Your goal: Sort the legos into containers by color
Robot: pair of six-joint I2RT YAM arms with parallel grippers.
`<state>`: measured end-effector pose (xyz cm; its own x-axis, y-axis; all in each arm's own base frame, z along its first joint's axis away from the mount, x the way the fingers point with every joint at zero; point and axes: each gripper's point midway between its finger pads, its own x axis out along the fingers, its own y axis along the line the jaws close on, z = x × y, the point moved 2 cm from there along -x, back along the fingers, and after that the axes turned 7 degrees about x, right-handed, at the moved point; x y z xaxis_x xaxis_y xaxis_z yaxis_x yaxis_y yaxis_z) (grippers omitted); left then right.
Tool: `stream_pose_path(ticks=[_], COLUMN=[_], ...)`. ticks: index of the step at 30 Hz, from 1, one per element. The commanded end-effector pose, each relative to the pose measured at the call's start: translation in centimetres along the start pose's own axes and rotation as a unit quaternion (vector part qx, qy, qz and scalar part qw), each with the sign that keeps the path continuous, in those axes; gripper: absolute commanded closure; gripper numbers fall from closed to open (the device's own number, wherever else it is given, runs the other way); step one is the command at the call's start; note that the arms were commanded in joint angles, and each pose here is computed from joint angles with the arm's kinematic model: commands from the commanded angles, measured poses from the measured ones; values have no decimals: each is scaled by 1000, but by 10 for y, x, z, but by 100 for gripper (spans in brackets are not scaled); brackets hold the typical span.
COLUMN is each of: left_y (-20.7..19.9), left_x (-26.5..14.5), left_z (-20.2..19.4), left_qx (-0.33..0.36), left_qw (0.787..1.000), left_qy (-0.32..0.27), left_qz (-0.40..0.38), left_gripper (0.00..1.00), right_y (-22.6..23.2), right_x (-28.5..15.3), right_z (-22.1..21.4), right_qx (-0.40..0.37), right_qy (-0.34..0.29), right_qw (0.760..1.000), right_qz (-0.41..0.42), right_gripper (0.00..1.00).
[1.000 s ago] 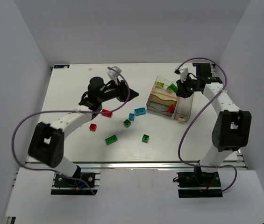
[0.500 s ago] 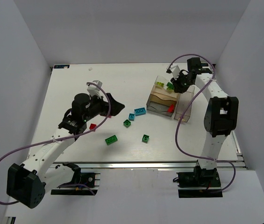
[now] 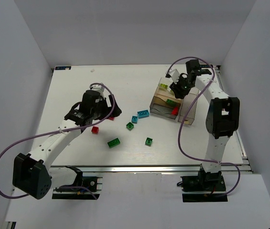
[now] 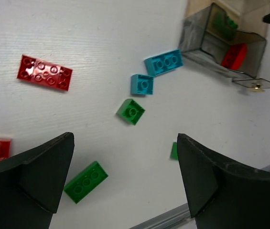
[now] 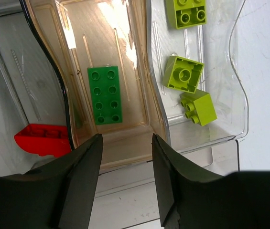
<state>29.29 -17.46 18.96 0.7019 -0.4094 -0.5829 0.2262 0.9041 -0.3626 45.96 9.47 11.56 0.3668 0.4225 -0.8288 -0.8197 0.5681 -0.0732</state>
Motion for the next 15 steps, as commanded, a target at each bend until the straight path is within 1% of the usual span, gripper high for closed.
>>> stream_pose_path(ticks=[1,4,5,7,8,9,10,11,12,13,14,15], left_y=[10,11,12,16,19,25,27,30,36,37,38,44], left_x=[-9,-8,-8,-6,-5,-4,-3,-2,-2,-1,0,1], left_z=[9,10,10,6,4,1,0,-2,-5,-6,-7,-9], left_qx=[-11,-31,-41,-68,-75,-86,-96,-115,-127,-146,-155,-165], left_qw=[999,998,997,995,993,991,989,986,982,979,977,973], left_qy=[-5,-6,-6,1,1,7,9,9,13,13,15,16], left_qz=[45,56,61,77,89,101,109,122,136,144,148,162], left_gripper=[3,5,6,15,21,26,39,45,50,55,55,55], right_y=[-10,-4,8,24,45,66,80,105,130,137,152,167], right_x=[-18,-40,-55,-70,-106,-93,-97,-122,-103,-106,-115,-110], right_z=[17,32,38,49,70,54,50,60,32,33,30,23], right_qx=[-4,-4,-10,-38,-90,-109,-133,-176,-160,-167,-176,-173], right_qy=[-22,-52,-78,-128,-195,-211,-232,-280,-278,-301,-315,-313], right_qw=[1000,998,997,991,977,971,963,943,946,938,931,930], right_qz=[-21,-24,-11,1,5,23,25,24,55,50,55,82], right_gripper=[49,53,54,54,51,48,37,11,11,11,11,11])
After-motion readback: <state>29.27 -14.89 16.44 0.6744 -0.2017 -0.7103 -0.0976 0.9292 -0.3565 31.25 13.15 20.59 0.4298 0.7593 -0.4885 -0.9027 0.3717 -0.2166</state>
